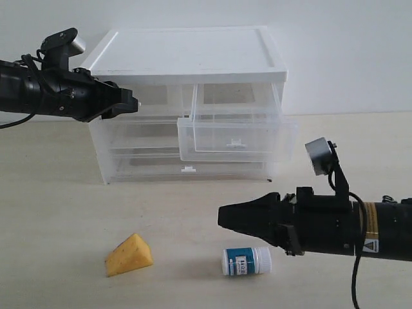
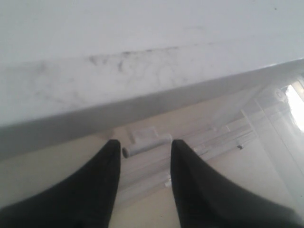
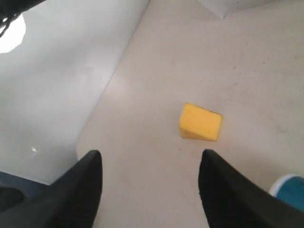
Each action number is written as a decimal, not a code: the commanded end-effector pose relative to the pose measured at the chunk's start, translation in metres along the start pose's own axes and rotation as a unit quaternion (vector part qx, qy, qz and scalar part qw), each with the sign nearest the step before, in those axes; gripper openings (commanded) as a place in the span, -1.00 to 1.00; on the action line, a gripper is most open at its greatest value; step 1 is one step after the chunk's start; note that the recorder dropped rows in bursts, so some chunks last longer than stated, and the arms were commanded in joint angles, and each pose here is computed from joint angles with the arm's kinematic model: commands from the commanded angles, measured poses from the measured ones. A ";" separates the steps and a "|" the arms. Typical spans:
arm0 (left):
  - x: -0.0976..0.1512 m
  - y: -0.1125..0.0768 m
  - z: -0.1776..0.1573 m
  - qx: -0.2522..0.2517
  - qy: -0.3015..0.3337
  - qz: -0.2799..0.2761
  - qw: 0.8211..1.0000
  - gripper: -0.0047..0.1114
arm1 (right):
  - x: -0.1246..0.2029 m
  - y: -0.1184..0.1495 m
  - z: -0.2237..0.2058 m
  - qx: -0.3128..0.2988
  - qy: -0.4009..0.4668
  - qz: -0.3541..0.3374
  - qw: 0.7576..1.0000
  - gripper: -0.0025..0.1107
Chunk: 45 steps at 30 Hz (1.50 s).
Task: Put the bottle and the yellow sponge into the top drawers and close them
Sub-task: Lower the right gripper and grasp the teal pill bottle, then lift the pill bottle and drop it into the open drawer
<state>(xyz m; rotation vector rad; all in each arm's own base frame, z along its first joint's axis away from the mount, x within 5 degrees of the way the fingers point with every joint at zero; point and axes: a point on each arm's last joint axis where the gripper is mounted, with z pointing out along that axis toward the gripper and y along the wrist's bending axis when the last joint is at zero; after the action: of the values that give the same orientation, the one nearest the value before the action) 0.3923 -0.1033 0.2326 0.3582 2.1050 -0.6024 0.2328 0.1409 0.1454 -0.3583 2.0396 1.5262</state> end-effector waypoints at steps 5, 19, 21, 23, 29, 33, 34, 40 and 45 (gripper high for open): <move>-0.009 0.015 -0.001 -0.058 -0.027 -0.022 0.998 -0.29 | 0.000 0.019 -0.008 0.119 0.078 -0.241 0.960 -0.01; -0.009 0.015 -0.001 -0.058 -0.027 -0.022 0.998 -0.29 | 0.016 0.022 0.010 0.162 0.180 -0.538 0.807 0.00; -0.009 0.014 -0.001 -0.057 -0.027 -0.022 0.998 -0.29 | 0.016 0.020 0.012 0.165 0.171 -0.540 0.808 0.00; -0.009 0.014 -0.001 -0.054 -0.026 -0.022 0.998 -0.29 | 0.015 0.016 0.012 0.177 0.173 -0.554 0.795 0.00; -0.009 0.013 -0.001 -0.052 -0.026 -0.022 0.998 -0.29 | 0.023 -0.003 0.020 0.179 0.186 -0.553 0.792 0.00; -0.009 0.013 -0.001 -0.052 -0.026 -0.022 0.998 -0.29 | 0.020 -0.012 0.029 0.181 0.190 -0.553 0.791 0.00; -0.009 0.013 -0.001 -0.052 -0.026 -0.022 0.998 -0.29 | 0.019 -0.014 0.031 0.182 0.189 -0.551 0.792 0.00; -0.009 0.013 -0.001 -0.052 -0.026 -0.022 0.998 -0.29 | 0.021 -0.029 0.033 0.208 0.224 -0.536 0.787 0.00; -0.009 0.013 -0.001 -0.052 -0.026 -0.022 0.998 -0.29 | 0.023 -0.034 0.032 0.218 0.237 -0.523 0.789 0.00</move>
<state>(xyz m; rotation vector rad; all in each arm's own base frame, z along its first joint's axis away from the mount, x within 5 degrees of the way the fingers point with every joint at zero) 0.3921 -0.1038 0.2327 0.3617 2.1044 -0.6085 0.2387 0.1629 0.0992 -1.4945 1.8396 0.2733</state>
